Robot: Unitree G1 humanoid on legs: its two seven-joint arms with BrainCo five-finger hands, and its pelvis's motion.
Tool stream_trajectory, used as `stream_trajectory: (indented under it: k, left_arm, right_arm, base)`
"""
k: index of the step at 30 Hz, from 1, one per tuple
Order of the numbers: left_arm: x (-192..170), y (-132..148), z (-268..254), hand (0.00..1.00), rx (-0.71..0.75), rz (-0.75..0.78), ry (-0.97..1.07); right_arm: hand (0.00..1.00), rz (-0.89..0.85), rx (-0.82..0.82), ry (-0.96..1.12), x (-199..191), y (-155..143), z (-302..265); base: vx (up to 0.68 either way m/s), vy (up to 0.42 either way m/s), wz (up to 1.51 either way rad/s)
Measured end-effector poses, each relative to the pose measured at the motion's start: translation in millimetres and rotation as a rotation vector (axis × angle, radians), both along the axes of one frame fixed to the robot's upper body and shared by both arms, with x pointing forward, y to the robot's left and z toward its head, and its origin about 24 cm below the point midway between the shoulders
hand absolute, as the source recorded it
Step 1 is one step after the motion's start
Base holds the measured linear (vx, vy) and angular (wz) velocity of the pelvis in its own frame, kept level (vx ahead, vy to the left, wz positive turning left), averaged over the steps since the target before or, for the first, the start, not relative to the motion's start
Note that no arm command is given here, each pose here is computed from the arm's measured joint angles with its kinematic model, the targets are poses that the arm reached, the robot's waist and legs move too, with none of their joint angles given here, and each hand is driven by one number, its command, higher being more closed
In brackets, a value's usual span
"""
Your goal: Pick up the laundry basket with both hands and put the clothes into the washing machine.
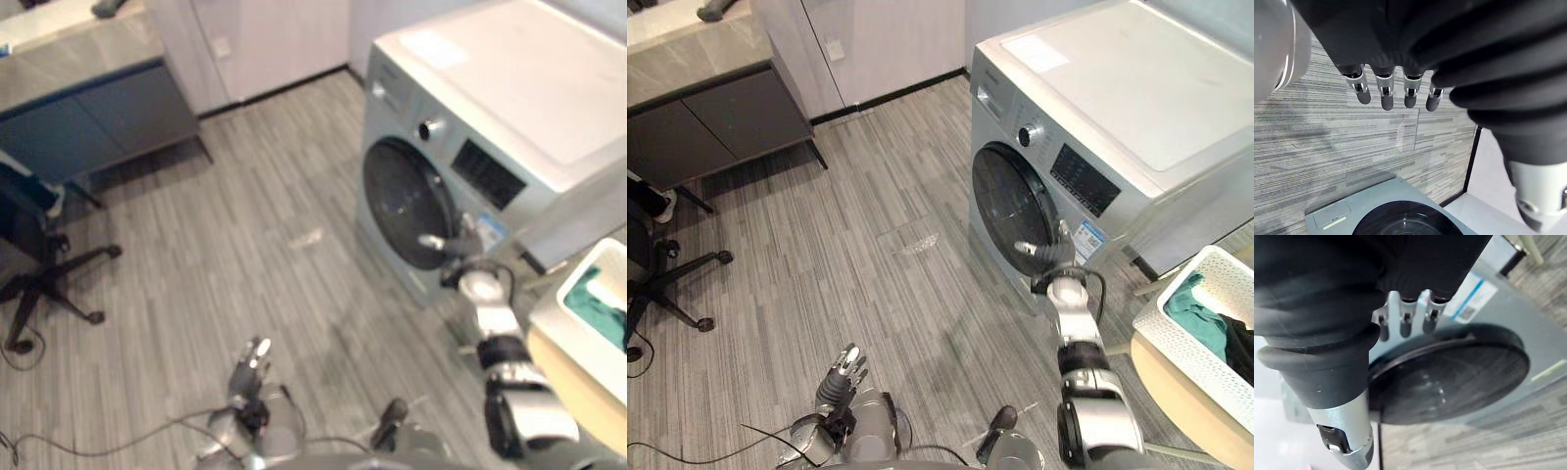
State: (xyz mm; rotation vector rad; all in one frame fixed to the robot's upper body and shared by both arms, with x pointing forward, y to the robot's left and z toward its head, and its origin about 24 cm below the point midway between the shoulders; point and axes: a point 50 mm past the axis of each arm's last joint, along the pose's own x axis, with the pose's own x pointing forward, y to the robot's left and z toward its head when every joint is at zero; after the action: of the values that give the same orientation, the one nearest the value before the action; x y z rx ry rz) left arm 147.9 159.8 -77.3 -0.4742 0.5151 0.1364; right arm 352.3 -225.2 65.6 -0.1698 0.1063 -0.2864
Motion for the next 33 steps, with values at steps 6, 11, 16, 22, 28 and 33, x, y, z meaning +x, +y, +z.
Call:
stream_trajectory:
  k: [6, 11, 16, 22, 28, 33]
  left_arm:
    - [0, 7, 6, 0.0, -0.006, 0.044, -0.029]
    - [-13, 13, 20, 0.0, 0.0, 0.092, -0.085]
    - [-2, 7, 25, 0.0, 0.01, 0.014, -0.113]
    - [20, 8, 38, 0.0, -0.003, 0.079, -0.192]
    - [26, 6, 35, 0.0, -0.015, 0.098, -0.183]
    - [29, -4, 32, 0.0, -0.053, 0.078, -0.174]
  right_arm:
    - [0.0, 0.051, 0.033, -0.096, 26, 25, 38]
    - [0.0, 0.171, 0.046, -0.081, 30, 69, 34]
    - [0.0, 0.191, -0.098, -0.014, 26, 68, 21]
    - [0.0, 0.118, -0.144, 0.038, 32, 53, 24]
    - [0.0, -0.009, -0.154, -0.072, 45, 18, 72]
    - [0.0, -0.1, -0.143, -0.088, 50, -8, 95]
  base:
    - [0.12, 0.202, -0.09]
    - [-0.01, 0.06, -0.55]
    - [-0.02, 0.128, -0.75]
    - [0.0, 0.015, -0.68]
    - [-0.09, -0.098, -0.23]
    - [-0.02, -0.095, -0.01]
